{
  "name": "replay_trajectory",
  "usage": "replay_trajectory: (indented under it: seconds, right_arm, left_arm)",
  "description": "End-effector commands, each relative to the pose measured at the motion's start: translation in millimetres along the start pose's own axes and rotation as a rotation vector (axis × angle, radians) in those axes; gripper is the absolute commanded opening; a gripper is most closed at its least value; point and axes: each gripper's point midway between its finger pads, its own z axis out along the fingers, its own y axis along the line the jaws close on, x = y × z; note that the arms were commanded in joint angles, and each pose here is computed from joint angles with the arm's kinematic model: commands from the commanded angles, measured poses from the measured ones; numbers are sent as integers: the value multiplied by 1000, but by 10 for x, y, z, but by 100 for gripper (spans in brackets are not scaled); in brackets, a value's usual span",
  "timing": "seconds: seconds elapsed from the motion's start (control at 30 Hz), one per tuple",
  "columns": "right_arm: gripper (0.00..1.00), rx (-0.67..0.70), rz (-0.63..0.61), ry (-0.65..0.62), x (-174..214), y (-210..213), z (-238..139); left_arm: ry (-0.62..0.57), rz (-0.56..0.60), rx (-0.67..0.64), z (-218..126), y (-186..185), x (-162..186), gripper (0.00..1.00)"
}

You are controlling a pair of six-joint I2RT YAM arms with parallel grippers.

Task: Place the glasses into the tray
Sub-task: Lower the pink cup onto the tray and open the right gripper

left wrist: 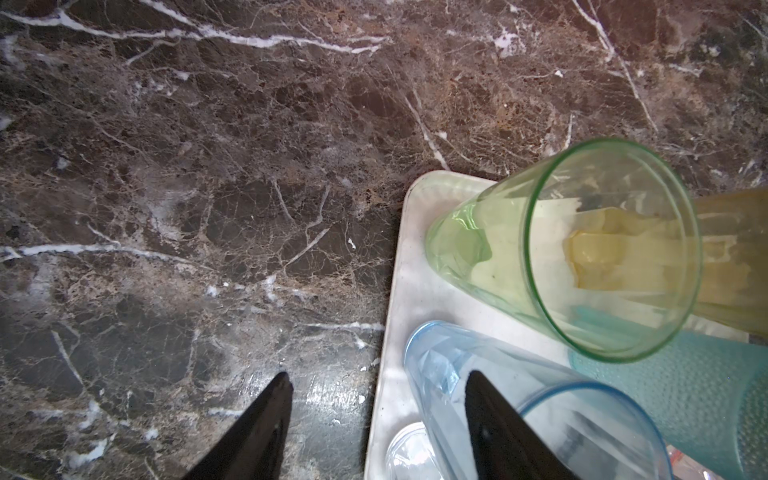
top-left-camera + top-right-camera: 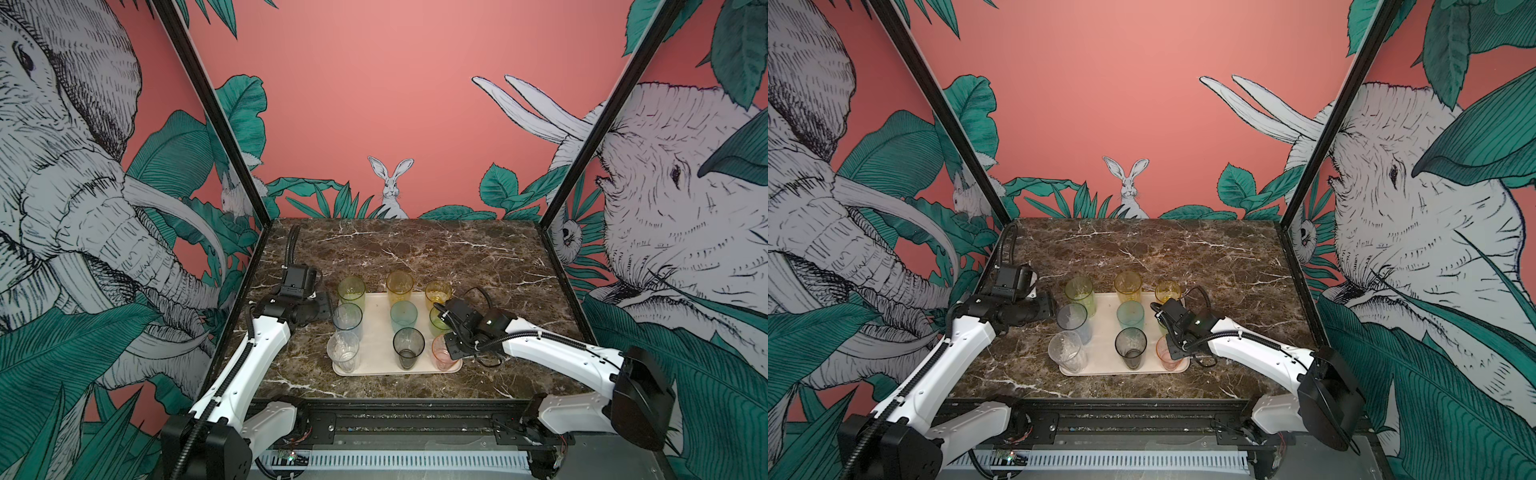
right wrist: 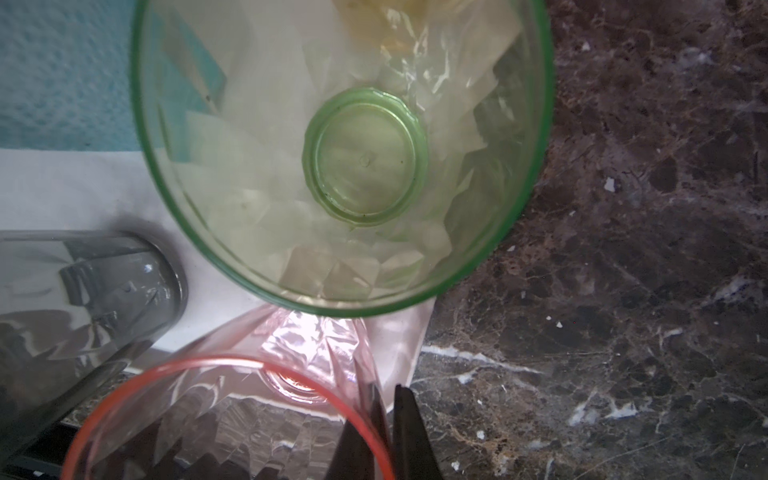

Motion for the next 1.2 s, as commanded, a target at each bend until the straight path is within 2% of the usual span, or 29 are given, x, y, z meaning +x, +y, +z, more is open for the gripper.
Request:
replay_trajectory:
  seconds: [0.0,0.13,0.2,0.43,0.6,0.9,1.17]
  right_arm:
    - [0,17,14,-16,-67,0,-47]
    - [2,20,15,-13,-66,-5,-50]
    - [9,24,16,-17,-73,-10,-52]
    - [22,23,13,-18,-93,-5,-89]
    - [38,8,14,-30,-114,12,-135]
    - [57,-28,4,-87,-196,34,-301]
    - [62,-38,-39,-164,-288,-8,-550]
  left_arm:
    - [-1,-6,0,-13,13,-2,68]
    - [-1,-4,-1,-21,14,-3,68]
    - [-2,-3,-3,-27,15,-10,68]
    - [-6,1,-5,-38,14,-28,68]
    - [-11,1,-7,-63,17,-41,68]
    - [-25,2,-7,-114,17,-65,68]
    - [-33,5,-13,-142,27,-84,68]
